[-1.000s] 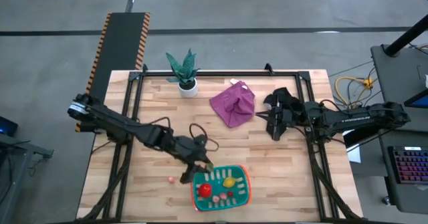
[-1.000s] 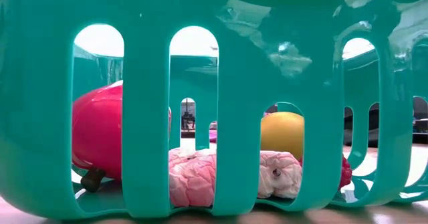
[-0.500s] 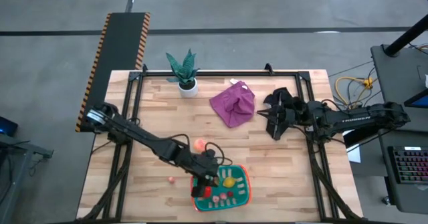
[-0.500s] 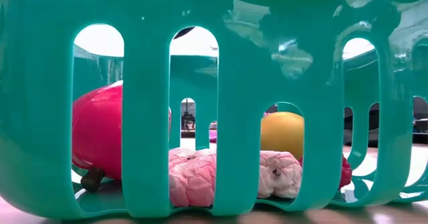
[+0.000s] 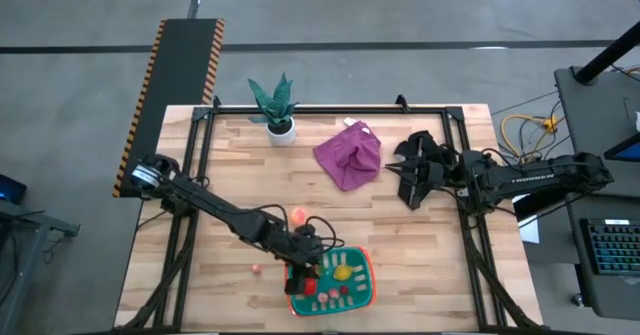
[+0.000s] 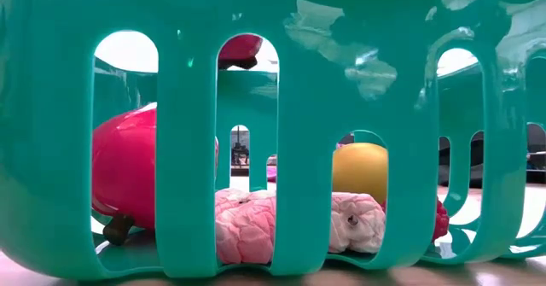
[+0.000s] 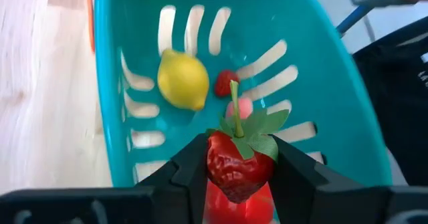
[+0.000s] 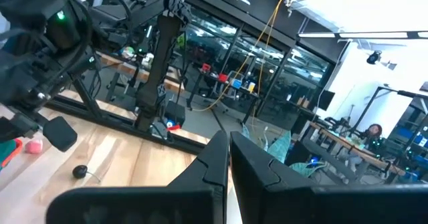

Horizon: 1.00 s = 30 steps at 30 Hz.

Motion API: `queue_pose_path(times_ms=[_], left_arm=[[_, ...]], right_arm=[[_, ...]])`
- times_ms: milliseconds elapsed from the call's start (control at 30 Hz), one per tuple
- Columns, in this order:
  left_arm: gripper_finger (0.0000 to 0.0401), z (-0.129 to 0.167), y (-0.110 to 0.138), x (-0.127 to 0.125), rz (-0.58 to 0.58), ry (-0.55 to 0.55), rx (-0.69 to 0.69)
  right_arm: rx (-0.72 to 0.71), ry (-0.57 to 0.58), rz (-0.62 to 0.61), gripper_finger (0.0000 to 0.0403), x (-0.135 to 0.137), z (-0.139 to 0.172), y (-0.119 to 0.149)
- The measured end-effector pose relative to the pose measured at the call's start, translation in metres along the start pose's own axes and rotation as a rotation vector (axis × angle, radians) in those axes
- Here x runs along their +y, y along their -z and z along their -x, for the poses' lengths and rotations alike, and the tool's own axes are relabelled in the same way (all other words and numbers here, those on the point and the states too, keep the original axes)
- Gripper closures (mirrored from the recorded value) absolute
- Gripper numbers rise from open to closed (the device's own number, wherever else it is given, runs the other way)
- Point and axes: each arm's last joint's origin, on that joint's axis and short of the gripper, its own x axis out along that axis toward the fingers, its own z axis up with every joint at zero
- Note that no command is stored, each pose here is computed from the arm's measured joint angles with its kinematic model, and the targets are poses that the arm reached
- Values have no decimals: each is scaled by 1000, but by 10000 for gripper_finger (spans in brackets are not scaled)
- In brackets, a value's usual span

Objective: Pick and placing Produce into tupperware
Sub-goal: Put the red strawberry into the green basket, then put the black cherry into the green basket

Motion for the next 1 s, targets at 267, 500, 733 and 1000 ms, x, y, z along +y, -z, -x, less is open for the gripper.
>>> queue_pose_path(times_ms=[267,500,733,1000], left_arm=[[291,0,7,3,39,-31,64],[237,-1,6,9,116,-48,64],[186,1,2,6,99,-36,52],[180,21,-14,-3,26,-12,4]], right_arm=[[3,-1,0,394,0,0,0],[2,-1,-9,394,0,0,0],[2,-1,-9,394,0,0,0],[1,0,-3,394,0,0,0]])
